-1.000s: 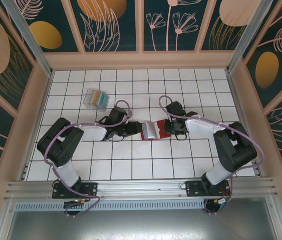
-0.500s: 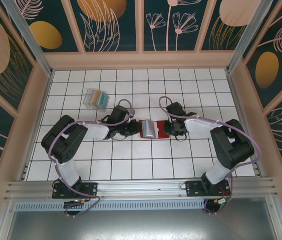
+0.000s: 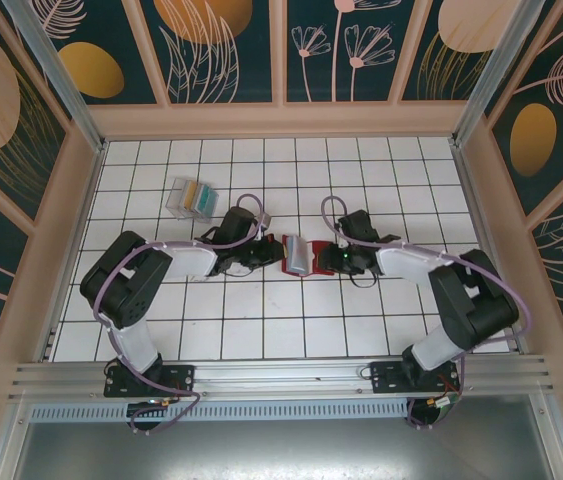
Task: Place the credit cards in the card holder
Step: Open the card holder at the center of the table.
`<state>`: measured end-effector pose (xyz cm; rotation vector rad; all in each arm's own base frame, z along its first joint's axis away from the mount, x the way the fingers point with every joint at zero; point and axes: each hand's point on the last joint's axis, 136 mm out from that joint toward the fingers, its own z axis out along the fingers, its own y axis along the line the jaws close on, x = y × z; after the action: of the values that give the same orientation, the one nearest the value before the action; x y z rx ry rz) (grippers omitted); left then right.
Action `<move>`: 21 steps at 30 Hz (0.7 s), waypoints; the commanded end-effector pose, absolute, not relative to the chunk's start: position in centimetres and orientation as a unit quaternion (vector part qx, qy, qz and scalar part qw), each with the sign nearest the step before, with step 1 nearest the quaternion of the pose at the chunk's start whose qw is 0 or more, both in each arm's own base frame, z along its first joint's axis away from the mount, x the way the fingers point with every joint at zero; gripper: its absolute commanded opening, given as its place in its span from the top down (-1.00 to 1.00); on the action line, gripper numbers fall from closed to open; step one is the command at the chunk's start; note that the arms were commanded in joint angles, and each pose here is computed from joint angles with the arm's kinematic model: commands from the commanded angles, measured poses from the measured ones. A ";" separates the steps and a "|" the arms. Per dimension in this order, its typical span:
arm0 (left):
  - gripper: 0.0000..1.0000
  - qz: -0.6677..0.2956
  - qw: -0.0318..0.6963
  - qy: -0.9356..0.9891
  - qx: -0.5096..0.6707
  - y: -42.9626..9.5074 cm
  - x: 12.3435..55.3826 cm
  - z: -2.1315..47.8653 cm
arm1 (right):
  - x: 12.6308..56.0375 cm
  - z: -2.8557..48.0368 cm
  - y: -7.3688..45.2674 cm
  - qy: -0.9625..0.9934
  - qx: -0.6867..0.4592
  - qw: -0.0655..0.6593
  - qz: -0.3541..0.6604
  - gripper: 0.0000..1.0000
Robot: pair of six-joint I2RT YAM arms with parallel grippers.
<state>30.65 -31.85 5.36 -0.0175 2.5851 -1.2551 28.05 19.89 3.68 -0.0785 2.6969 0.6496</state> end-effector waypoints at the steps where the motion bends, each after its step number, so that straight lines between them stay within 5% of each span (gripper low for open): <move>1: 1.00 -0.425 0.135 0.895 0.006 -32.1 30.8 6.5 | 28.6 8.0 21.7 0.920 -0.084 0.251 0.288 -0.01; 8: 1.00 -0.437 0.135 0.889 -0.006 -32.5 31.2 7.4 | 28.5 12.0 22.3 0.889 -0.107 0.328 0.302 -0.37; 14: 1.00 -0.463 0.126 0.877 -0.006 -33.3 31.0 8.1 | 28.1 11.0 25.5 0.886 -0.128 0.301 0.329 -0.58; 21: 1.00 -0.475 0.135 0.870 -0.014 -32.9 30.8 9.0 | 27.7 8.1 26.4 0.894 -0.133 0.263 0.337 -0.59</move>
<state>30.60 -32.37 6.55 -0.0582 2.5986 -1.3048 27.57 25.42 8.11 -0.3405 2.4370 0.8563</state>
